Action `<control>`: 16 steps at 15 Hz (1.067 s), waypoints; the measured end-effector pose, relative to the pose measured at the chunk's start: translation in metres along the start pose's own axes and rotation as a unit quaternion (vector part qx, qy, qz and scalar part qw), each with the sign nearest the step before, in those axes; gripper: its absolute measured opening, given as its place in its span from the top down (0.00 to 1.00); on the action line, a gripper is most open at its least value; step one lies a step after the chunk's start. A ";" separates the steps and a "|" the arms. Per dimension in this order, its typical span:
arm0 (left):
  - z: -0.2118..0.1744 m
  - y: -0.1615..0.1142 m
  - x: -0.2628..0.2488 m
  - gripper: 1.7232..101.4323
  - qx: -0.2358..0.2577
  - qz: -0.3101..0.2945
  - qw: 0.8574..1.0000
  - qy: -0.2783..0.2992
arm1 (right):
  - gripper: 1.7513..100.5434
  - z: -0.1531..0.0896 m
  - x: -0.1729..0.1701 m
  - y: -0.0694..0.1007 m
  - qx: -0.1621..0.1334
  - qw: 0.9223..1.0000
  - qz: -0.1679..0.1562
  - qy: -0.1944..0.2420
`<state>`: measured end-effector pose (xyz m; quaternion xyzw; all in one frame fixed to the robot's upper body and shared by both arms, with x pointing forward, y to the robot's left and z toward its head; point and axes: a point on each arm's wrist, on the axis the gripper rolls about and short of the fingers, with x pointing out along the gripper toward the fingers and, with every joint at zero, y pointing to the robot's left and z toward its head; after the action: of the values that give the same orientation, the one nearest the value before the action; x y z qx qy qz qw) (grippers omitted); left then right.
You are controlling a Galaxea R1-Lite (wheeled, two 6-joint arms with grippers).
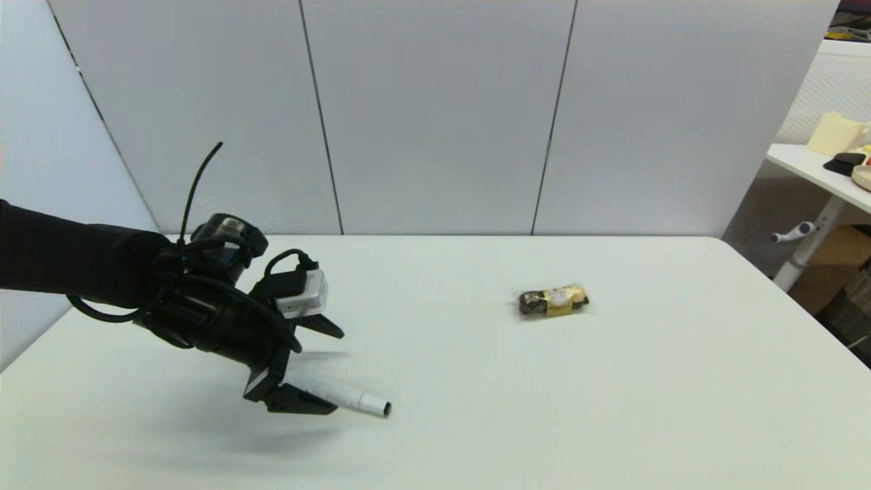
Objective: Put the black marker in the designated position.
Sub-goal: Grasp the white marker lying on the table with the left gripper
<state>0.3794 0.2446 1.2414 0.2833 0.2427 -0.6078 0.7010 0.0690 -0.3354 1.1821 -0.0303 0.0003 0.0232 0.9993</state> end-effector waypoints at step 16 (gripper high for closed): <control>-0.013 -0.010 0.012 0.04 0.017 0.012 1.000 -0.007 | 0.03 0.000 0.000 0.000 0.000 1.000 0.000 0.000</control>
<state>0.3713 0.2442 1.2230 0.2933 0.2240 -0.6057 0.7049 0.0690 -0.3354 1.1821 -0.0303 0.0003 0.0232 0.9993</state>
